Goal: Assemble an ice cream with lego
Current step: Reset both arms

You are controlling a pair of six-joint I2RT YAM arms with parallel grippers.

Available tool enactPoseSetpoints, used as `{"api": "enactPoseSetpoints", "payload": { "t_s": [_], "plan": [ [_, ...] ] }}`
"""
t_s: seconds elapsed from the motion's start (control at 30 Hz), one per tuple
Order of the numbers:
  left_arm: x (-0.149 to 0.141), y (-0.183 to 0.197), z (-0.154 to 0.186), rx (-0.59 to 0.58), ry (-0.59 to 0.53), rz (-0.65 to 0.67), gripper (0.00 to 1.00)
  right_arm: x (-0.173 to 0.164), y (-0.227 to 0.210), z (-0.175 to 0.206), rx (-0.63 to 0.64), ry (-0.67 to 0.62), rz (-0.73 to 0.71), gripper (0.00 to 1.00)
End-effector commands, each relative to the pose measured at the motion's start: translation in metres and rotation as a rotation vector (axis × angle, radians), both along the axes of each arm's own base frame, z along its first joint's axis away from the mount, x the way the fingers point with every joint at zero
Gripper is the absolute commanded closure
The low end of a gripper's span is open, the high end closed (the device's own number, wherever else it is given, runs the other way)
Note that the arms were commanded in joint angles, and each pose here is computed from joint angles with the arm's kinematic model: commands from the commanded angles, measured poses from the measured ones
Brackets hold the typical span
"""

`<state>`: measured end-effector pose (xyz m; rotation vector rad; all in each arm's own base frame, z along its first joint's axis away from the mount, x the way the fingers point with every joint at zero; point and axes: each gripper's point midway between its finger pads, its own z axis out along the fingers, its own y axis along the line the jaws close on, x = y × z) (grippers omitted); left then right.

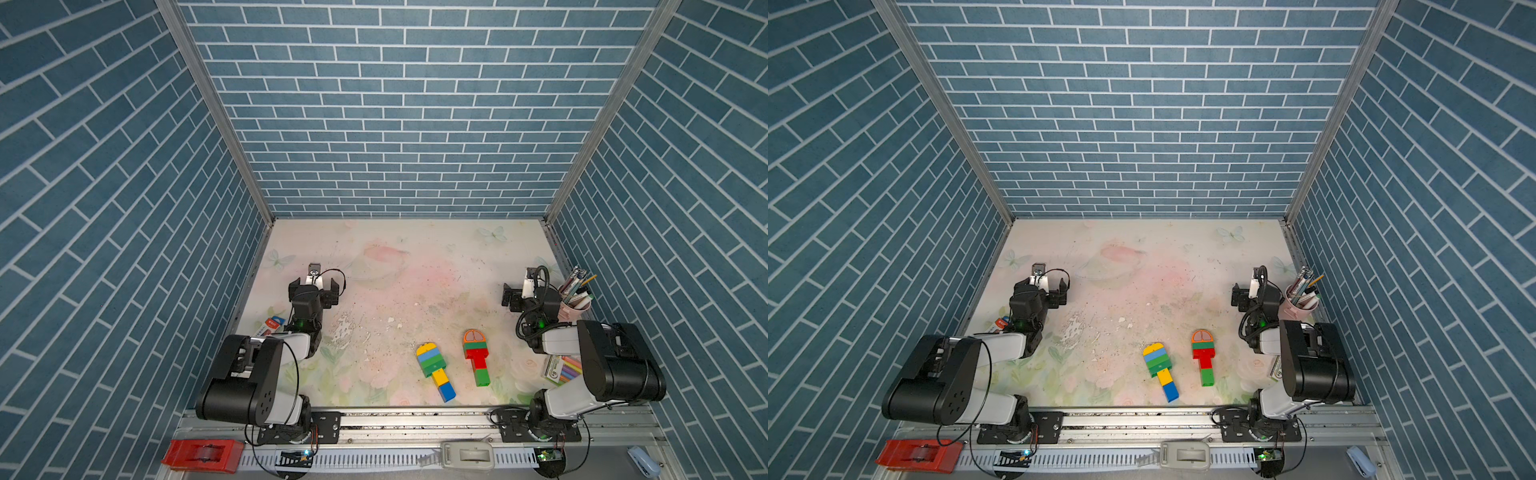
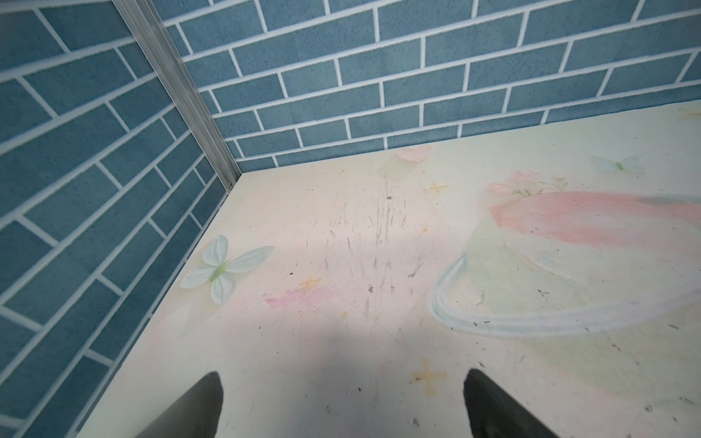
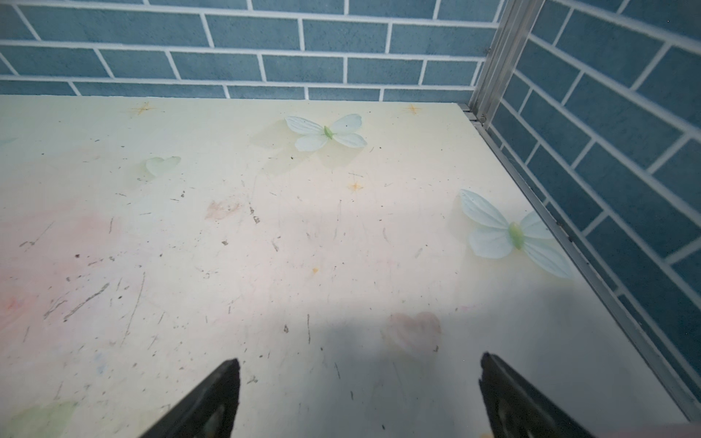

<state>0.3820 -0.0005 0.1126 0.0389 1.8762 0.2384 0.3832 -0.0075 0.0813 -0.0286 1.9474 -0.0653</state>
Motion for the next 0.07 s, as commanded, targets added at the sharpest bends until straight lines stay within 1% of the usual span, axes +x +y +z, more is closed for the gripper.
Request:
{"api": "enactPoseSetpoints", "payload": {
  "t_s": [0.0,0.03],
  "plan": [
    [0.0007,0.0022,0.0000,0.000,-0.013,0.002,0.01,0.0060,-0.0047,0.0095,-0.002,-0.035,-0.034,0.02],
    [0.0009,0.0018,-0.0006,0.001,-0.012,0.000,0.00,0.0051,-0.0040,0.0089,-0.001,-0.037,-0.031,0.01]
  ]
}}
